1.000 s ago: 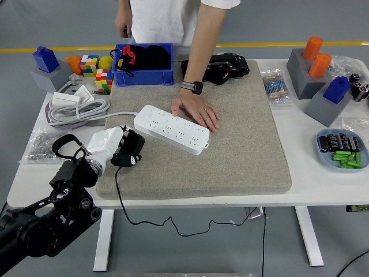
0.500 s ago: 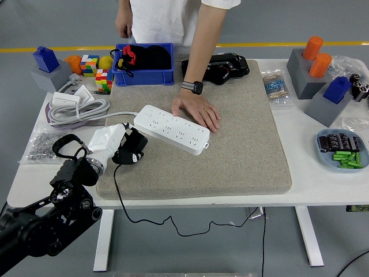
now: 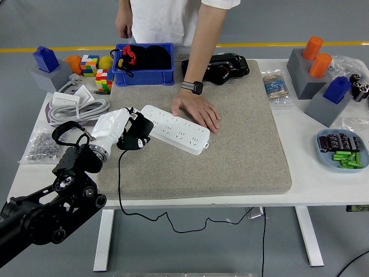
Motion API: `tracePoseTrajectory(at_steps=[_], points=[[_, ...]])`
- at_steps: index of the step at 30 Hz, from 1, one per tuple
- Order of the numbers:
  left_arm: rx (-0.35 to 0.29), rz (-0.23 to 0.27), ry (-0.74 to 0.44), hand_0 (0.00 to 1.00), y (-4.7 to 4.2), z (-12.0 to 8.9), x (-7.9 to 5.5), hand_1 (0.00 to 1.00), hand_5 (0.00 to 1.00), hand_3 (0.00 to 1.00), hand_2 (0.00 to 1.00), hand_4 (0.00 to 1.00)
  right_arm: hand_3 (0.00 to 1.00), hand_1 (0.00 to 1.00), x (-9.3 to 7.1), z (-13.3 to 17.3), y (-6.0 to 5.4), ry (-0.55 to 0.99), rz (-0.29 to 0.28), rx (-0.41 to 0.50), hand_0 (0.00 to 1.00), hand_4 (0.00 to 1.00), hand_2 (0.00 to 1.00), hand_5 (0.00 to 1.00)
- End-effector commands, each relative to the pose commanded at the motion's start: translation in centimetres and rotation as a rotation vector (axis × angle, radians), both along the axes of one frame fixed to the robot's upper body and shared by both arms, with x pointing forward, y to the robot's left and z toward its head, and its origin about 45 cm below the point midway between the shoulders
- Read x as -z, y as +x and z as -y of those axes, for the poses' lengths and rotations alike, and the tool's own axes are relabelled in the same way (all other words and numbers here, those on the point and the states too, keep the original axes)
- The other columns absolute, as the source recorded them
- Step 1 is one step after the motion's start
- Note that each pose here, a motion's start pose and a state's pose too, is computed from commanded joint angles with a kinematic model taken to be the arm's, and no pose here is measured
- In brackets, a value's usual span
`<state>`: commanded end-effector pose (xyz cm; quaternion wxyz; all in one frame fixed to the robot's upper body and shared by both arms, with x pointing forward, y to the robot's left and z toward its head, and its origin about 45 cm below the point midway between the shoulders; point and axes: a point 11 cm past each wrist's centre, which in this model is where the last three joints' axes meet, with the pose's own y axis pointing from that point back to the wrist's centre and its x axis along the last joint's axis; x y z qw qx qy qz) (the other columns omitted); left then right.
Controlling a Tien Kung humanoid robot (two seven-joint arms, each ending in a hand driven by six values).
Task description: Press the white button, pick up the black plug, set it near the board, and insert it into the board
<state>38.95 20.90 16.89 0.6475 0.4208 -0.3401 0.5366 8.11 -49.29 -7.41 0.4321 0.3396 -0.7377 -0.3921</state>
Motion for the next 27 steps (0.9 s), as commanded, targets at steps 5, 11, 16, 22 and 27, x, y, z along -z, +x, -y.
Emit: tracePoseTrajectory(at_steps=[5,11,16,22,27], points=[[0.015,0.011,0.005,0.166,0.97,1.1,-0.9,0.261,0.002,0.546,0.315,0.417,0.537,0.574,-0.1,0.1,0.0,-0.003,-0.001,-0.003,0.639,0.635,0.595,0.315],[0.035,0.006,0.036,0.165,1.85,2.0,-0.9,0.259,0.002,0.543,0.313,0.420,0.537,0.574,-0.1,0.3,0.0,-0.005,-0.007,-0.009,0.639,0.633,0.594,0.312],[0.041,-0.014,0.056,0.167,2.22,2.4,-0.2,0.260,0.002,0.542,0.312,0.421,0.539,0.573,-0.1,0.3,0.0,-0.009,-0.008,-0.012,0.639,0.632,0.594,0.311],[0.046,-0.018,0.073,0.167,2.78,3.0,0.1,0.259,0.002,0.540,0.310,0.423,0.538,0.572,-0.2,0.4,0.1,-0.012,-0.005,-0.017,0.638,0.631,0.592,0.310],[0.042,-0.030,0.099,0.167,3.10,3.1,0.5,0.259,0.002,0.540,0.310,0.423,0.538,0.572,-0.2,0.5,-0.1,-0.014,-0.011,-0.018,0.638,0.631,0.592,0.310]])
